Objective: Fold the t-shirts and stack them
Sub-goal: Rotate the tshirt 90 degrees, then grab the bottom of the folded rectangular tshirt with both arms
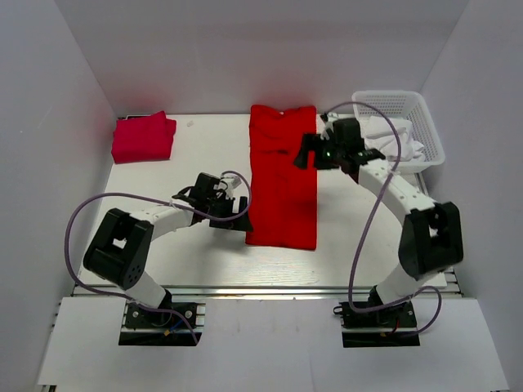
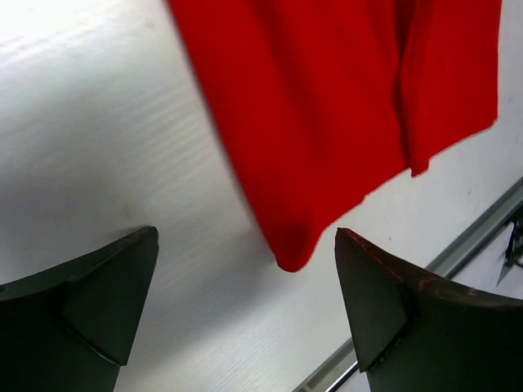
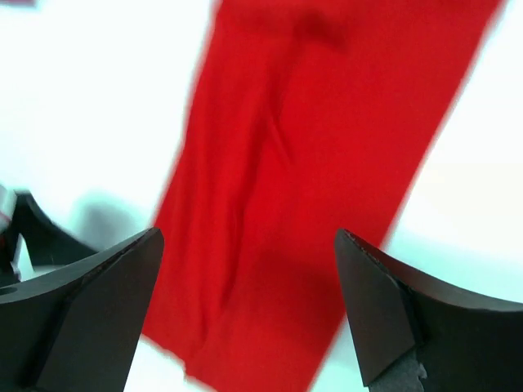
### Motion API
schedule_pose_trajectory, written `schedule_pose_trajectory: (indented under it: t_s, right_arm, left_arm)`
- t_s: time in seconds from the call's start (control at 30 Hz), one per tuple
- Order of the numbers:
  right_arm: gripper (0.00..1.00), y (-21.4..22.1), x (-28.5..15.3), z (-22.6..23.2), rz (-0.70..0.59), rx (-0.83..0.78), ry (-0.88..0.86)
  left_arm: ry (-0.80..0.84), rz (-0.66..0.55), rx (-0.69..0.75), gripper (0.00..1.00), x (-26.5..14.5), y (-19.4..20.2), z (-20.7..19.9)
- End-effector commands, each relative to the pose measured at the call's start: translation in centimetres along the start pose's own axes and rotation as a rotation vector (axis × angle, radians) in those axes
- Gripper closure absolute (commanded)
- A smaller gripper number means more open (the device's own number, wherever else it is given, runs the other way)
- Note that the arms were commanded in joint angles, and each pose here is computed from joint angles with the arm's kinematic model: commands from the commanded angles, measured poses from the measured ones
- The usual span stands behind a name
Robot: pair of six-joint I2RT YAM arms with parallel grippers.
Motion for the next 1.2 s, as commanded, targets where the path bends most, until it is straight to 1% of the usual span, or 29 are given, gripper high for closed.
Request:
schedule_pose_trajectory:
  t_s: [0.0, 0.03, 0.07, 0.1, 0.13, 0.17, 0.2, 0.23, 0.27, 0.3, 0.37, 0.43, 0.5, 0.53, 0.63, 0.73, 0.77, 0.8, 0.83, 0.87, 0.9, 0.93, 0.97, 1.03, 1.07, 1.13, 1.17]
  right_arm:
    - [0.1, 6.0, -1.7, -1.7, 0.087, 0.131, 0.087]
    - [0.1, 8.6, -2.2, -2.0, 0.145, 0.145, 0.101]
    - [0.1, 10.6, -3.1, -1.7, 0.179, 0.159, 0.1]
    - [0.1, 11.4, -4.2, -0.9, 0.199, 0.165, 0.07]
    - [0.1, 13.8, -4.6, -0.9, 0.249, 0.185, 0.062]
    - [0.1, 14.6, -5.3, -0.1, 0.267, 0.198, 0.016]
    - [0.1, 17.2, -6.0, -0.1, 0.323, 0.219, 0.005]
    - [0.1, 18.5, -6.8, 0.8, 0.379, 0.246, -0.047]
    - [0.1, 19.1, -7.2, 1.2, 0.393, 0.253, -0.067]
    - [0.1, 21.0, -7.8, 1.3, 0.444, 0.27, -0.077]
    - [0.1, 22.4, -8.5, 1.7, 0.493, 0.293, -0.094]
    - [0.1, 23.8, -8.7, 1.3, 0.526, 0.3, -0.064]
    - [0.1, 24.5, -8.6, 0.9, 0.543, 0.304, -0.049]
    - [0.1, 25.0, -8.7, 0.9, 0.553, 0.311, -0.046]
    - [0.14, 25.5, -8.5, 0.8, 0.57, 0.333, -0.048]
    - [0.16, 26.1, -8.3, 0.6, 0.567, 0.333, -0.042]
    - [0.18, 26.1, -8.2, 0.4, 0.559, 0.334, -0.027]
    - [0.2, 26.1, -7.9, 0.3, 0.547, 0.331, -0.029]
    - [0.27, 26.0, -7.8, 0.3, 0.545, 0.327, -0.029]
    - [0.31, 26.0, -7.6, 0.2, 0.547, 0.329, -0.028]
    - [0.36, 25.8, -7.4, 0.2, 0.537, 0.327, -0.03]
    - [0.4, 26.1, -7.4, 0.1, 0.545, 0.328, -0.028]
    - [0.49, 26.0, -7.3, 0.2, 0.545, 0.329, -0.033]
    - [0.59, 26.1, -7.0, 0.1, 0.543, 0.318, -0.035]
    - [0.69, 26.0, -6.8, -0.2, 0.536, 0.309, -0.026]
    - [0.73, 25.8, -6.4, -0.4, 0.524, 0.292, -0.017]
    - [0.82, 25.4, -6.2, -0.5, 0.513, 0.283, -0.02]
  left_arm:
    - [0.052, 0.047, 0.059, 0.0, 0.3, 1.0, -1.4]
    - [0.054, 0.062, 0.063, 0.01, 0.6, 1.4, -1.6]
    - [0.054, 0.062, 0.063, 0.06, 0.6, 1.4, -1.6]
    - [0.052, 0.087, 0.061, 0.08, 0.8, 2.0, -1.6]
    - [0.057, 0.093, 0.069, 0.11, 0.9, 2.1, -1.9]
    - [0.051, 0.108, 0.061, 0.13, 1.0, 2.5, -1.7]
    - [0.037, 0.127, 0.059, 0.18, 1.3, 3.2, -1.4]
    - [0.041, 0.132, 0.066, 0.22, 1.4, 3.4, -1.6]
    - [0.037, 0.142, 0.053, 0.24, 1.6, 3.6, -1.5]
    - [0.038, 0.154, 0.056, 0.3, 1.6, 3.9, -1.7]
    - [0.031, 0.186, 0.04, 0.33, 1.7, 4.8, -1.6]
    - [0.005, 0.206, 0.031, 0.34, 1.8, 5.6, -1.4]
    - [-0.007, 0.209, 0.018, 0.42, 1.9, 6.3, -1.0]
    - [-0.012, 0.217, 0.005, 0.44, 2.0, 6.5, -0.9]
    - [-0.013, 0.232, -0.003, 0.58, 2.2, 6.6, -1.1]
    - [0.003, 0.229, -0.002, 0.6, 2.4, 6.9, -1.5]
    - [0.006, 0.221, 0.001, 0.66, 2.5, 6.7, -1.5]
    - [0.006, 0.221, 0.001, 0.69, 2.5, 6.7, -1.5]
    - [0.0, 0.207, 0.007, 0.71, 2.5, 6.2, -1.6]
    - [-0.004, 0.215, 0.003, 0.8, 2.6, 6.1, -1.5]
    - [-0.004, 0.215, 0.003, 0.84, 2.6, 6.1, -1.5]
    - [-0.004, 0.215, 0.003, 0.85, 2.6, 6.1, -1.5]
    - [-0.008, 0.223, 0.0, 0.86, 2.8, 6.3, -1.4]
    - [0.004, 0.218, -0.006, 0.86, 2.8, 6.2, -1.6]
    - [0.004, 0.217, -0.006, 0.88, 2.8, 6.2, -1.6]
    - [0.007, 0.222, 0.001, 0.94, 2.9, 6.3, -1.8]
    - [0.007, 0.222, 0.001, 0.97, 2.9, 6.3, -1.8]
Point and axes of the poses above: each gripper's point midway between its finger pads, its own x axis out along the fingers, its own z axis along the line the jaws close on, y = z × x, the point moved 3 cm from there along -x, back along the fingers, and after that the axes turned 2 degrees about -x, right-handed, at the moved point
